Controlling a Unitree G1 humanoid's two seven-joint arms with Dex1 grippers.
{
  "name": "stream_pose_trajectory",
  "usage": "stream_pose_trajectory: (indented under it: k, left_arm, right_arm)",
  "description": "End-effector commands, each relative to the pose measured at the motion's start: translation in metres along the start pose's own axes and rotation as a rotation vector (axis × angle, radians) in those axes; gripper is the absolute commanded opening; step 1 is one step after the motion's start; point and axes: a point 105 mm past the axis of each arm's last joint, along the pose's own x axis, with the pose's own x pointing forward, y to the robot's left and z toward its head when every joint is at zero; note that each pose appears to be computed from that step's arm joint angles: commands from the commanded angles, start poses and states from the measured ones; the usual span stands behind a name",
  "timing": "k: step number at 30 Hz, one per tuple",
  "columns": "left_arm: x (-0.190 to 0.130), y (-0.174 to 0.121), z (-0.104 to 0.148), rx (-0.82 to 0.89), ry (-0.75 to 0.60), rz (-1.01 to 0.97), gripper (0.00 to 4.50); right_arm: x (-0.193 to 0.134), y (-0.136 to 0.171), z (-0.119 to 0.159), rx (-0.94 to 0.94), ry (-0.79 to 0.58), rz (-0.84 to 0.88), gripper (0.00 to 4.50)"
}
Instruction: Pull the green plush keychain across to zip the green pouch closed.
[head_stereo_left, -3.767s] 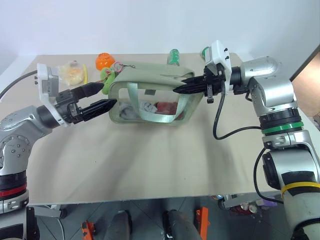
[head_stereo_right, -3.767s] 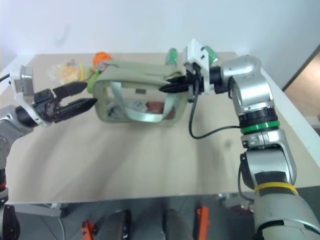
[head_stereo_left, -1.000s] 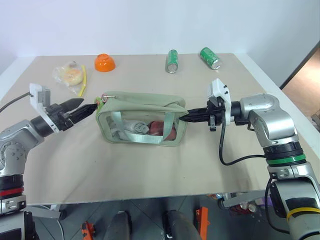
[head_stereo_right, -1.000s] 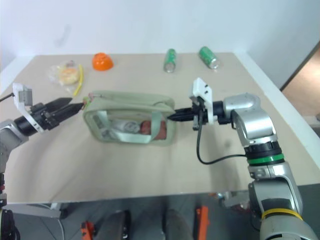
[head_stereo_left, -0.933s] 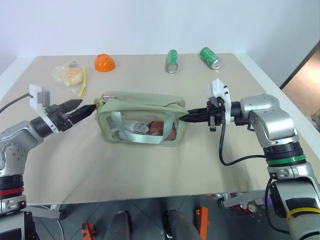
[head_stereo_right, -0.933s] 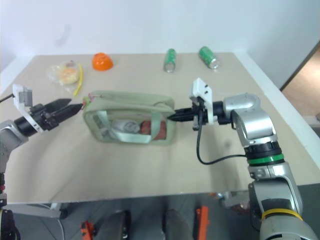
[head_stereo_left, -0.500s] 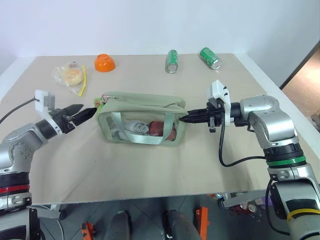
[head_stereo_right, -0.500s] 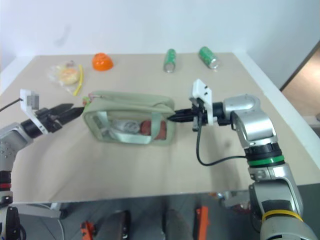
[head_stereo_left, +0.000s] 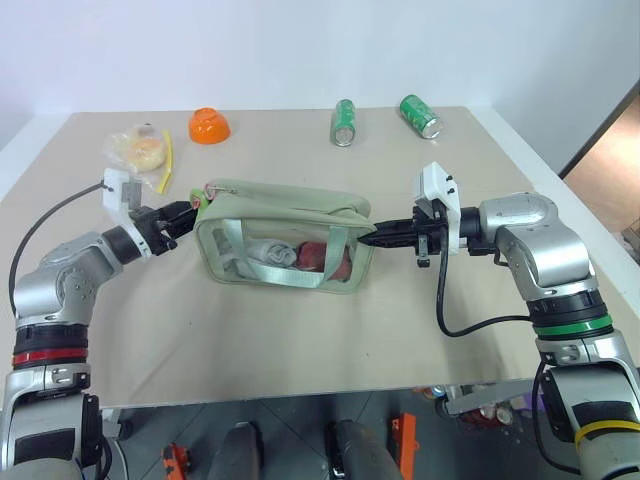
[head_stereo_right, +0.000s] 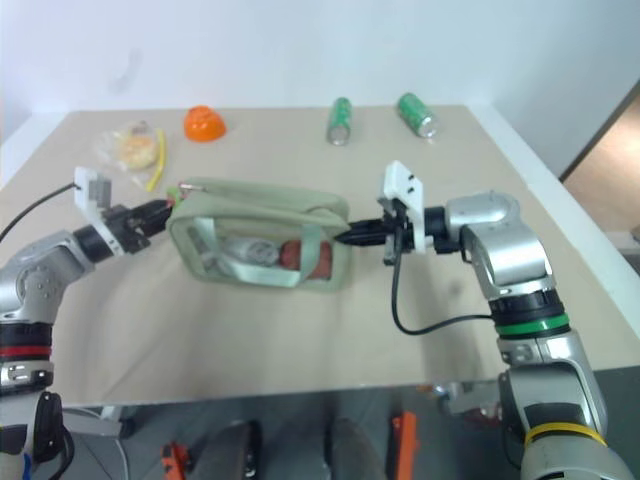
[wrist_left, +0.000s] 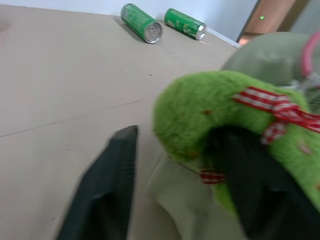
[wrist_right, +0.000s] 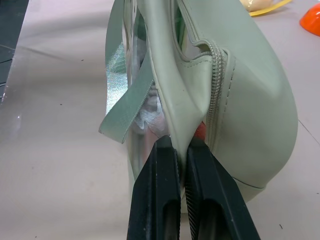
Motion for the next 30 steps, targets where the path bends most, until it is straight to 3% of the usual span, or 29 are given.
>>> stream_pose_trajectory:
  k: [1, 3, 9, 13, 20, 24, 27, 30]
  left_arm:
    - [0.003, -0.004, 0.014, 0.044, -0.036, -0.014, 0.96]
    - [0.003, -0.003, 0.015, 0.043, -0.038, -0.006, 0.28]
    - [0.005, 0.005, 0.031, 0.09, -0.078, 0.054, 0.28]
    - [0.01, 0.008, 0.063, 0.149, -0.158, 0.106, 0.28]
    - [0.036, -0.027, 0.12, 0.309, -0.293, 0.005, 0.28]
    - [0.053, -0.061, 0.12, 0.404, -0.267, -0.126, 0.28]
    - [0.064, -0.095, 0.106, 0.495, -0.193, -0.282, 0.28]
    - [0.064, -0.108, 0.093, 0.541, -0.141, -0.368, 0.28]
  right_arm:
    - [-0.003, 0.002, 0.006, -0.03, -0.01, -0.007, 0.0]
    - [-0.003, 0.001, 0.006, -0.028, -0.011, -0.01, 0.0]
    - [-0.002, 0.0, 0.005, -0.026, -0.01, -0.012, 0.0]
    - [-0.001, 0.0, 0.005, -0.026, -0.008, -0.009, 0.0]
    - [-0.001, -0.001, 0.005, -0.027, -0.007, -0.011, 0.0]
    - [-0.002, -0.001, 0.005, -0.025, -0.007, -0.017, 0.0]
    - [-0.003, 0.0, 0.004, -0.023, -0.006, -0.025, 0.0]
    - [-0.004, 0.0, 0.004, -0.022, -0.006, -0.031, 0.0]
